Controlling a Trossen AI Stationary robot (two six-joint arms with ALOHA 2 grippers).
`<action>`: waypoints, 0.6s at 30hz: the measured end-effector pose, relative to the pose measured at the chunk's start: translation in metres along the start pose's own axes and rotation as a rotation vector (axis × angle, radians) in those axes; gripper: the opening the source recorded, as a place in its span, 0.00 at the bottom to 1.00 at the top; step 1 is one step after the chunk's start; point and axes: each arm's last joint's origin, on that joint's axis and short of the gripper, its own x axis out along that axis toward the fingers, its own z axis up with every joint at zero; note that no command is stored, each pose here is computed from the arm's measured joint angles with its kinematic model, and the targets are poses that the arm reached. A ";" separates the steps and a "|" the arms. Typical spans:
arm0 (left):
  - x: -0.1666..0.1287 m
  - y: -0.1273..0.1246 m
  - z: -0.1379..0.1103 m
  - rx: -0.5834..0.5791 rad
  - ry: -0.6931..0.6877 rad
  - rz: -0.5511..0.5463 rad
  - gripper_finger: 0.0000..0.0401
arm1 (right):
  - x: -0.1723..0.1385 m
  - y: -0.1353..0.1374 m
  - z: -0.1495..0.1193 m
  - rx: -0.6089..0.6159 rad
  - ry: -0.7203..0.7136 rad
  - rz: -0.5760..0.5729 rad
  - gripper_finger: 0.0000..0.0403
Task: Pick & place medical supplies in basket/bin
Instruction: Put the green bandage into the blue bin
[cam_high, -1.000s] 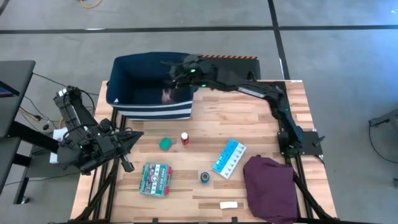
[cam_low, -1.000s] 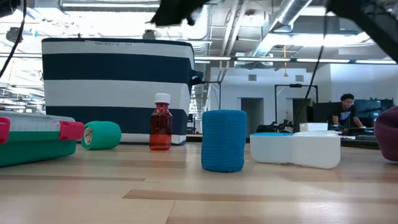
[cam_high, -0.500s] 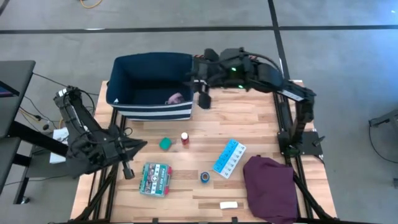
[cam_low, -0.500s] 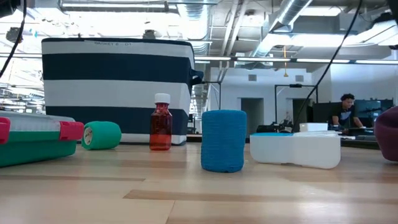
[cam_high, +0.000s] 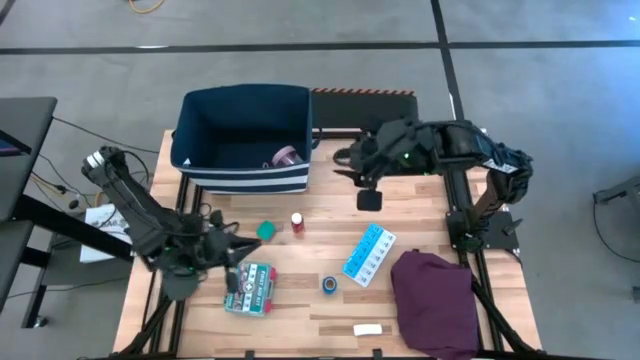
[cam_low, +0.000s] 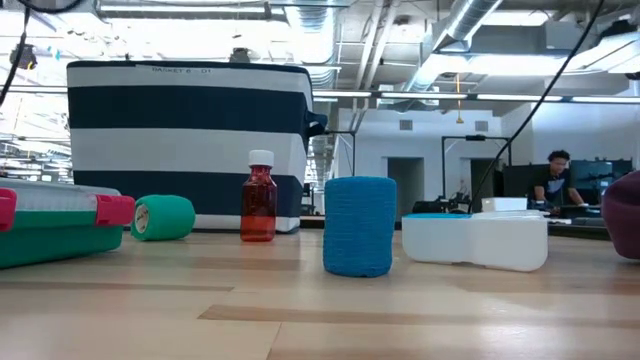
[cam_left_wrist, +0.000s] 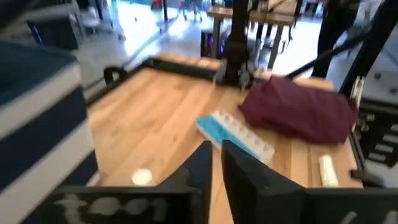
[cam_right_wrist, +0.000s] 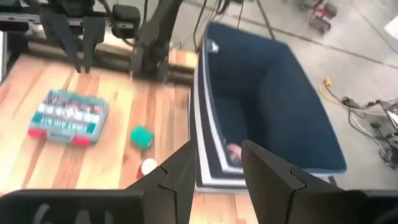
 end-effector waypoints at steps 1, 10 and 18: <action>0.006 -0.002 -0.003 0.000 0.025 -0.002 0.09 | 0.003 0.003 0.000 -0.008 0.014 0.007 0.31; 0.066 0.001 -0.025 -0.127 0.188 0.132 0.25 | 0.019 0.017 -0.003 -0.018 0.117 -0.098 0.31; 0.109 0.056 -0.042 -0.246 0.560 0.369 0.27 | 0.017 0.017 -0.014 0.012 0.233 -0.162 0.30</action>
